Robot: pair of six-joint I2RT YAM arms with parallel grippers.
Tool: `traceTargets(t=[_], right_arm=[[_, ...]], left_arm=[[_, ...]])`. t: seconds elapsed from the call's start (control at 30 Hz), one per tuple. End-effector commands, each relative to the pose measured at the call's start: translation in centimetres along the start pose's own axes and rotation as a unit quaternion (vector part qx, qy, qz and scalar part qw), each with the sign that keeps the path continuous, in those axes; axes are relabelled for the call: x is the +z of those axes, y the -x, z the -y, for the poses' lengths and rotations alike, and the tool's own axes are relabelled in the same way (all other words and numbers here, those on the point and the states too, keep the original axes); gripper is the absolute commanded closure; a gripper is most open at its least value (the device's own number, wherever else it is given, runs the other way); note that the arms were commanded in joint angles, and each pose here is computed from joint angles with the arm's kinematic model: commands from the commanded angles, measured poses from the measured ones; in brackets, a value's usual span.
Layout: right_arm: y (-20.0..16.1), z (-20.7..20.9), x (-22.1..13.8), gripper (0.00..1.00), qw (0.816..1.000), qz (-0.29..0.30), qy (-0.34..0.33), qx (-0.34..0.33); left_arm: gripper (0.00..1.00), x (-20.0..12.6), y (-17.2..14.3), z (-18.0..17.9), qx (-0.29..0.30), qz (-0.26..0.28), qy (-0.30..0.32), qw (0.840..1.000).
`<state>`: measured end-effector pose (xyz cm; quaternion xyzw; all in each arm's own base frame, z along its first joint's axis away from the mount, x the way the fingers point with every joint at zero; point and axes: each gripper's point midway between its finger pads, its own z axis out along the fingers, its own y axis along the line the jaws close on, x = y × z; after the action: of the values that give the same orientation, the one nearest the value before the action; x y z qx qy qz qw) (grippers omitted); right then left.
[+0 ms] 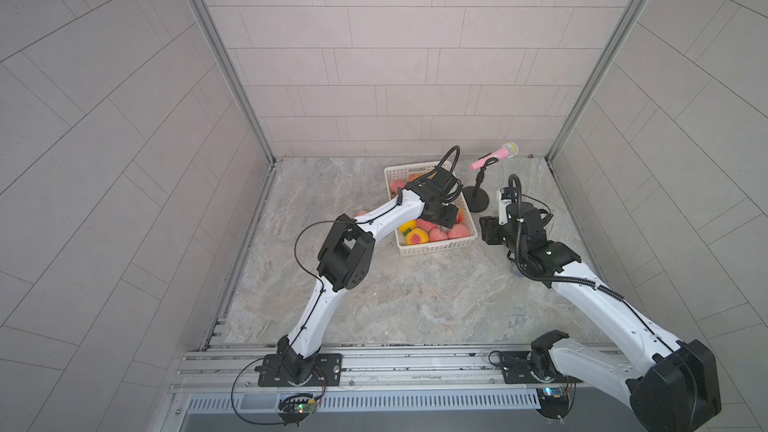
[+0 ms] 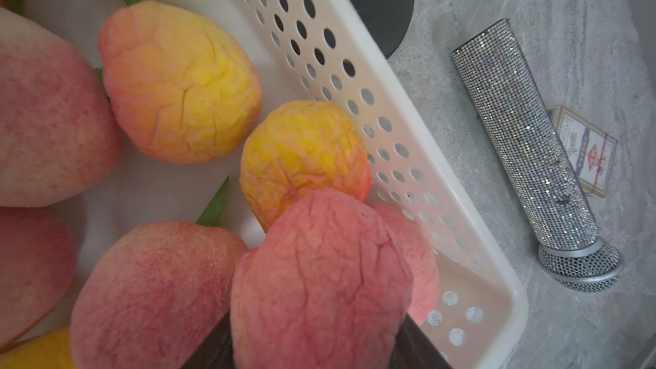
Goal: Put the peaches into the basket
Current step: Place the peach in the basket, then pick up the peach from the center of the board.
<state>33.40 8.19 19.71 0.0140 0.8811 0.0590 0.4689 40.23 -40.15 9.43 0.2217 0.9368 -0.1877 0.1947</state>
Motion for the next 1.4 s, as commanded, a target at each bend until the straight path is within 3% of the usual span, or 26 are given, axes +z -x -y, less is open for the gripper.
traceTargets(t=[0.0,0.1,0.27,0.37,0.53,0.83,1.1,1.23,1.37], right_arm=[[-0.3,0.2,0.2,0.38,1.0,-0.002,-0.002,0.011],[-0.4,0.2,0.2,0.38,1.0,-0.002,-0.001,0.011],[-0.4,0.1,0.4,0.37,1.0,-0.003,0.002,0.012],[-0.3,0.0,0.4,0.37,1.0,-0.003,0.004,0.014],[-0.2,-0.4,0.5,0.37,1.0,-0.003,0.015,0.015],[-0.2,-1.5,0.5,0.37,0.999,-0.004,0.044,0.014],[-0.2,-2.2,0.6,0.37,0.998,-0.002,0.066,0.016],[-0.2,-2.7,0.4,0.37,0.997,-0.003,0.081,0.013],[-0.3,-5.2,0.1,0.39,0.989,-0.011,0.144,0.001]], left_arm=[[0.43,-1.2,-0.8,-0.3,-0.001,-0.006,0.017,1.0],[0.42,-1.6,-1.0,-0.3,-0.001,-0.008,0.018,1.0],[0.26,-2.7,-0.8,0.0,0.006,0.0,0.016,1.0],[0.22,-3.4,-0.5,0.3,0.008,0.006,0.014,1.0],[0.21,-4.8,0.3,0.8,0.008,0.02,0.006,1.0],[0.21,-10.1,1.4,-0.5,0.005,0.07,0.029,0.997],[0.21,-14.8,0.1,-8.5,-0.054,0.101,0.111,0.987],[0.2,-15.4,-2.3,-14.5,-0.112,0.087,0.148,0.979],[0.19,-15.4,-4.9,-19.4,-0.161,0.064,0.171,0.97]])
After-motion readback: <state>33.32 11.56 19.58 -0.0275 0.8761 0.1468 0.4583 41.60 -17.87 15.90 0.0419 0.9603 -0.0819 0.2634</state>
